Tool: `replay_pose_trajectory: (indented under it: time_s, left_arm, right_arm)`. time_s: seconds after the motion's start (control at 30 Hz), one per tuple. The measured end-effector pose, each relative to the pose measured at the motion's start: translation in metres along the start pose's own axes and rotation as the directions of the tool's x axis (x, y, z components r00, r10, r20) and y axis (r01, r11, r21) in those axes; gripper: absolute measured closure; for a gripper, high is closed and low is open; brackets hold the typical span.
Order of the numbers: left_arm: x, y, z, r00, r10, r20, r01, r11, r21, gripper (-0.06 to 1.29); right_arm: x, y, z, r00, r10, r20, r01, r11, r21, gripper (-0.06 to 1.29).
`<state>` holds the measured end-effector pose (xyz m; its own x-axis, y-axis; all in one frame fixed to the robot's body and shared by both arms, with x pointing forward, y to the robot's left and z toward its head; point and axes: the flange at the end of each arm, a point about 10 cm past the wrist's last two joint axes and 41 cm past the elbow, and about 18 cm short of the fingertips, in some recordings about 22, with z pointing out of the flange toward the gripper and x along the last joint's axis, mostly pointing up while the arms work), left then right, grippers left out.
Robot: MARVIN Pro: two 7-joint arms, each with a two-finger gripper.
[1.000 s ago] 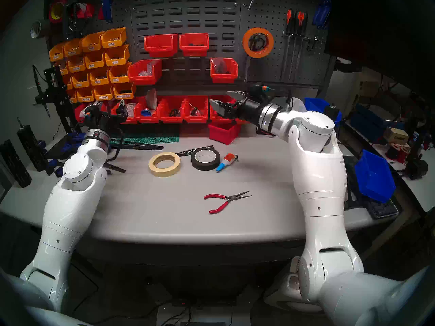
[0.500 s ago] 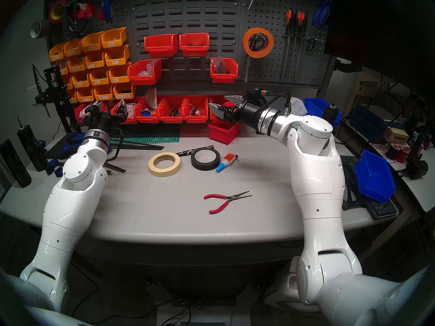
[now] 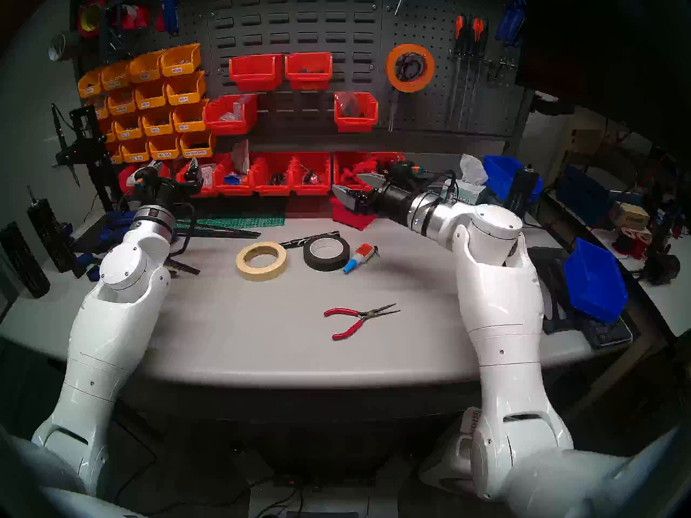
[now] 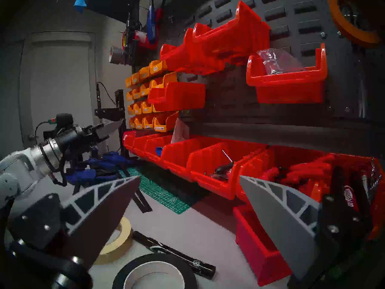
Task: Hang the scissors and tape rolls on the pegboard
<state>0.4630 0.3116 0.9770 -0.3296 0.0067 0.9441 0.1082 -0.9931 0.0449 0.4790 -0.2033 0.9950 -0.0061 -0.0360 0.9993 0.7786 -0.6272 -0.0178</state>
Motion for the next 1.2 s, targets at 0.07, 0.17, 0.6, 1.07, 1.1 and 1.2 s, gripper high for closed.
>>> replay_pose_trajectory:
  time_s: [0.07,0.17,0.6,1.07,1.1,1.2]
  left_arm:
    - [0.0,0.0,0.0,1.0,0.0,0.0,0.0,1.0,0.0,0.0]
    - [0.0,0.0,0.0,1.0,0.0,0.0,0.0,1.0,0.0,0.0]
    - [0.0,0.0,0.0,1.0,0.0,0.0,0.0,1.0,0.0,0.0]
    - [0.0,0.0,0.0,1.0,0.0,0.0,0.0,1.0,0.0,0.0]
    - [0.0,0.0,0.0,1.0,0.0,0.0,0.0,1.0,0.0,0.0]
    - [0.0,0.0,0.0,1.0,0.0,0.0,0.0,1.0,0.0,0.0]
  right_arm:
    - [-0.001,0.0,-0.001,1.0,-0.001,0.01,0.001,1.0,0.008,-0.01]
    - [-0.003,-0.001,-0.002,0.999,0.003,0.032,-0.004,1.0,0.024,-0.01]
    - [-0.008,-0.006,0.002,0.994,0.029,0.105,-0.037,0.996,0.081,-0.01]
    - [-0.017,-0.007,0.008,0.987,0.07,0.143,-0.081,0.994,0.076,-0.01]
    - [-0.019,-0.006,0.008,0.986,0.074,0.148,-0.085,0.994,0.071,-0.01]
    - [-0.022,-0.004,0.009,0.983,0.084,0.162,-0.095,0.994,0.062,-0.01]
